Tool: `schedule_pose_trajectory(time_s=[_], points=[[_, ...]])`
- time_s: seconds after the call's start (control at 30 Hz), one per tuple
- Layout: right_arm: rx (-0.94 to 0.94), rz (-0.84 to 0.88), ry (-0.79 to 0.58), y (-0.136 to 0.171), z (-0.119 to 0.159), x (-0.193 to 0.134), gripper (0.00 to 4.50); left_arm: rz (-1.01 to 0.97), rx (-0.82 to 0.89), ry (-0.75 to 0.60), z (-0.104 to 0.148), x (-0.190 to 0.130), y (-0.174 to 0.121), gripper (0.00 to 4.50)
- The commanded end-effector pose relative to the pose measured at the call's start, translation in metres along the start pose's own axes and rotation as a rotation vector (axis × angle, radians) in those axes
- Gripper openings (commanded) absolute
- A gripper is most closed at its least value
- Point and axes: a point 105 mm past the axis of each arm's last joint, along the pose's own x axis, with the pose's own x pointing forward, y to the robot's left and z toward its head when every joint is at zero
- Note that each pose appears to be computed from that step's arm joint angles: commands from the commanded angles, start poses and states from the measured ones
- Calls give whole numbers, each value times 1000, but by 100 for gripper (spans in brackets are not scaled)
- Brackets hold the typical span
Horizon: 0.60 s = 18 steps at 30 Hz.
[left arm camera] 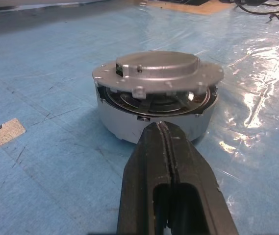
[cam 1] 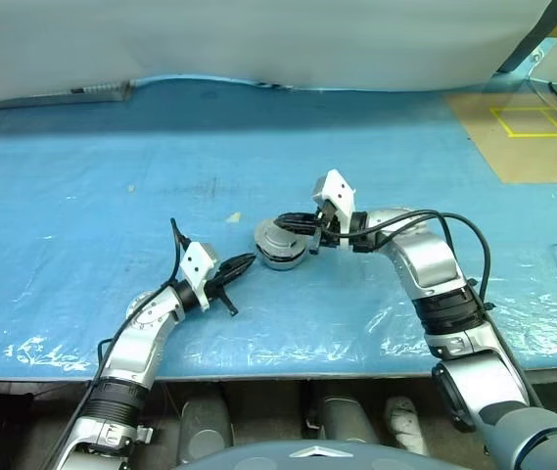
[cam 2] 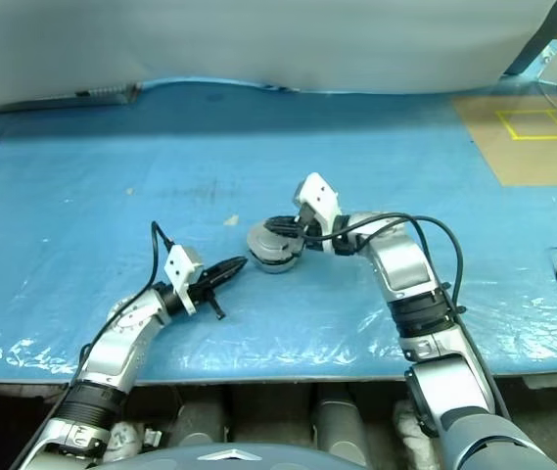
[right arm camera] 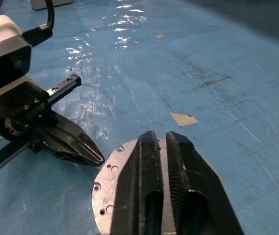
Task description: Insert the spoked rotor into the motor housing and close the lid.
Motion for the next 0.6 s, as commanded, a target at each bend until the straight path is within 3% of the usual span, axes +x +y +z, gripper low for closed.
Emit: schedule_pose_trajectory(time_s=[0.03,0.3,0.33,0.6], points=[[8,-69,-20,2,4,-4,138,-6,25,-34,9,1,-2,0],[72,-190,-36,4,-5,10,427,-4,25,-33,9,1,-1,0],[79,-195,-39,5,-5,11,446,-4,25,-32,9,1,-1,0],[128,-183,-28,14,-16,21,446,-1,26,-29,8,0,0,0]])
